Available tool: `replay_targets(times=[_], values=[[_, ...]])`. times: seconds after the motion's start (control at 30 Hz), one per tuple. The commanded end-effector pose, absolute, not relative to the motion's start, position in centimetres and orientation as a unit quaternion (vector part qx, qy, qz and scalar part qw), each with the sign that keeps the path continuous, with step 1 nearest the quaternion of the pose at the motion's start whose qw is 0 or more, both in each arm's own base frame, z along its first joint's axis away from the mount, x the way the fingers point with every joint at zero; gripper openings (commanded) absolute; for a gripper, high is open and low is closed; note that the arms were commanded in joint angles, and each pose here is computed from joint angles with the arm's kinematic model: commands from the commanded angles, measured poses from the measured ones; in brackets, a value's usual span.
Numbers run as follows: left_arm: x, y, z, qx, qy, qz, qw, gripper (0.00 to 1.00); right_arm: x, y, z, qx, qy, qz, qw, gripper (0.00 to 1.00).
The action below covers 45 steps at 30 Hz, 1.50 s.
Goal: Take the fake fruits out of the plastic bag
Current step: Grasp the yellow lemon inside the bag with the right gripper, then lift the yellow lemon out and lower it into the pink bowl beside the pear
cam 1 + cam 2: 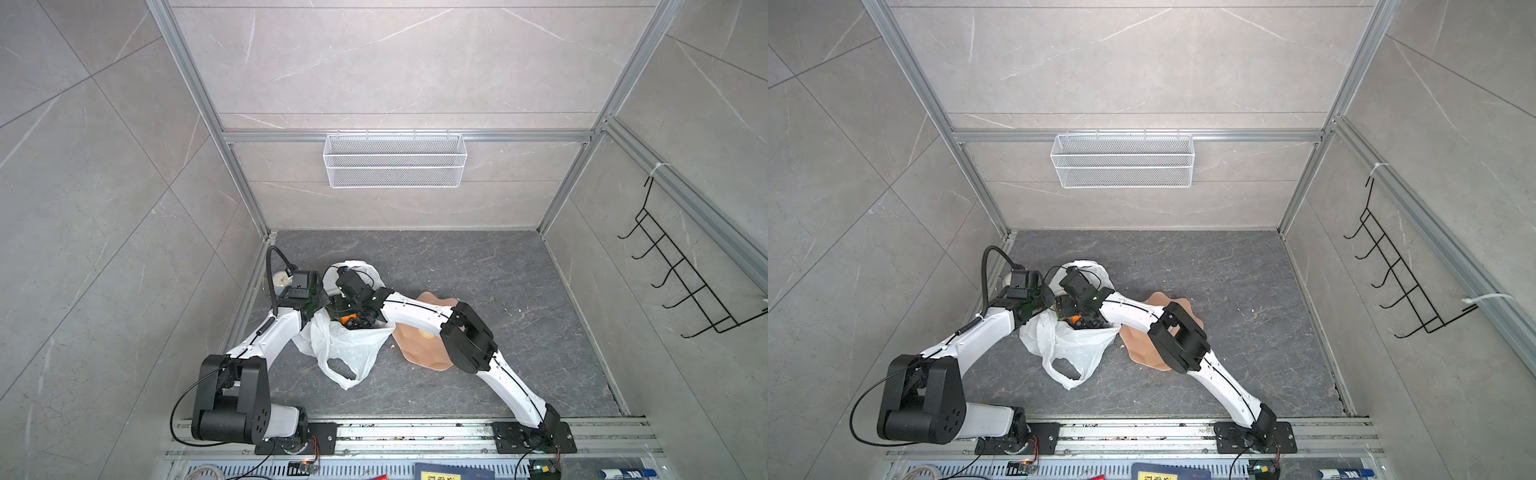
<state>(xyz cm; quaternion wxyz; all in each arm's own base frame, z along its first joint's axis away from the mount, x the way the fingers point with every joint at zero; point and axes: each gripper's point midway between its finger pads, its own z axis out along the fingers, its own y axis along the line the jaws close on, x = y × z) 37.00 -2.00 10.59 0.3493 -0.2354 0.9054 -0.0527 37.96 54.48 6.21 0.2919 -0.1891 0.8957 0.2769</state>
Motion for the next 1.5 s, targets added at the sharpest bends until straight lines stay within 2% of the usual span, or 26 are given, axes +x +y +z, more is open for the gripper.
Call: replay_targets(times=[0.0, 0.17, 0.37, 0.4, 0.7, 1.07, 1.47], values=[[37.2, -1.9, 10.7, -0.239, 0.901, -0.061, 0.357, 0.07, 37.6, 54.1, 3.3, -0.204, 0.913, 0.237, 0.262, 0.76], [37.0, -1.7, 10.5, -0.241, 0.901, -0.059, 0.356, 0.08, 37.7, 54.3, 2.9, -0.209, 0.915, 0.231, 0.256, 0.68], [37.0, -1.5, 10.3, -0.243, 0.902, -0.057, 0.353, 0.08, 37.6, 54.3, 5.1, -0.216, 0.906, 0.243, 0.272, 0.52], [37.0, -1.5, 10.3, -0.243, 0.902, -0.057, 0.353, 0.08, 37.6, 54.4, 7.0, -0.217, 0.899, 0.253, 0.283, 0.49], [37.1, -1.5, 10.1, -0.24, 0.904, -0.054, 0.35, 0.08, 37.0, 54.0, 11.4, -0.22, 0.885, 0.278, 0.303, 0.4], [37.1, -1.6, 10.3, -0.239, 0.903, -0.057, 0.352, 0.08, 34.9, 51.9, 15.1, -0.227, 0.871, 0.296, 0.32, 0.39], [37.1, -2.1, 9.8, -0.233, 0.907, -0.069, 0.344, 0.08, 32.1, 46.9, 18.1, -0.223, 0.863, 0.297, 0.342, 0.39]])
